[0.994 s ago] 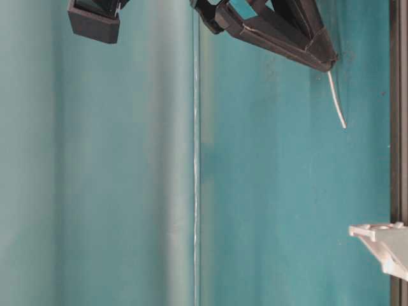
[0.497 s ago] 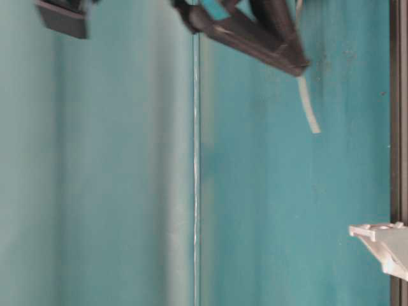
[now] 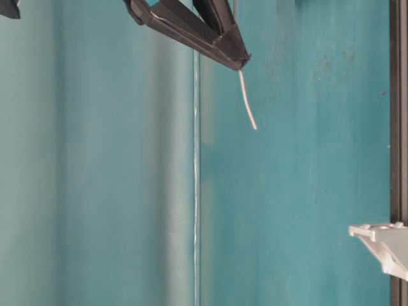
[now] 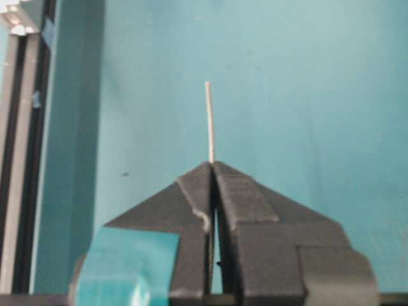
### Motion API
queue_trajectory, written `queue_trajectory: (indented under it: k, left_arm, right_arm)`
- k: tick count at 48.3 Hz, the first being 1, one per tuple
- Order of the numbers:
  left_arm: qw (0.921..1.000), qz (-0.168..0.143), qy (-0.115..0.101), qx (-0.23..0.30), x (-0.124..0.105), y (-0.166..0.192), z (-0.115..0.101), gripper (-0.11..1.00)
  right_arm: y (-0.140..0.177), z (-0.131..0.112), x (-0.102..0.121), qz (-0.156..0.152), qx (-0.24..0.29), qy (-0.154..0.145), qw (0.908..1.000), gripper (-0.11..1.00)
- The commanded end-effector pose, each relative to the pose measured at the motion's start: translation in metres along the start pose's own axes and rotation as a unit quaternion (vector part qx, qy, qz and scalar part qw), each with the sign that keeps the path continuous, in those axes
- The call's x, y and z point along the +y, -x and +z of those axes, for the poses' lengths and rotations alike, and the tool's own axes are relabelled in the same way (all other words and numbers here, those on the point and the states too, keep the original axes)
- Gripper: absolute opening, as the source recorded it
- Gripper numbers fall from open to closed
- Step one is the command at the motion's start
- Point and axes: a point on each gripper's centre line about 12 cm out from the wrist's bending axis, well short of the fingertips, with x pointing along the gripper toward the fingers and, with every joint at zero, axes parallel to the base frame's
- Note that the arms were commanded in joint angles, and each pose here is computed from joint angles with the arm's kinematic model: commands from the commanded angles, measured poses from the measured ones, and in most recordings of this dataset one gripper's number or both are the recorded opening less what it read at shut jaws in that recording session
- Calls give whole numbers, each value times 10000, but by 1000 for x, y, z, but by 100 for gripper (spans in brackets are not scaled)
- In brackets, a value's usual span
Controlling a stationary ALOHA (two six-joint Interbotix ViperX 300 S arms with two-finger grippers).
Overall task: Insert the wire into the hole on the left side and pull it with the left arm.
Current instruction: 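Lift the wire with the right gripper and carry it down toward the rail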
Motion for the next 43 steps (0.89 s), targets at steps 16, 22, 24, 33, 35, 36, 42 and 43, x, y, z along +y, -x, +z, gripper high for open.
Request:
queue_trajectory:
  k: [16,22,24,33,35,36,42,43]
  left_arm:
    - [9998,-7,26,-184,-1,-4,12,67]
    - [9998,-7,87,-176,-1,-4,12,67]
    - [9998,-11,122,-168,-1,-4,11,67]
    - [9995,-97,288,-107,-5,-4,8,67]
    - [9994,-141,299,-103,-7,-5,8,67]
    - [9994,-163,293,-101,-8,-5,8,67]
    - [9991,-296,270,-104,-15,-6,6,67]
    - [9991,-317,264,-102,-16,-6,6,67]
  right_arm:
    - [18,18,2,13,-225,-44,9997,5]
    - [18,15,3,102,-425,-110,9990,5]
    - [19,15,5,146,-501,-143,9985,5]
    - [20,7,15,374,-661,-177,9970,5]
    - [20,5,18,426,-686,-187,9966,5]
    - [20,3,20,460,-708,-204,9962,5]
    - [18,0,28,595,-848,-297,9942,5]
    - [18,-1,29,625,-870,-296,9938,5]
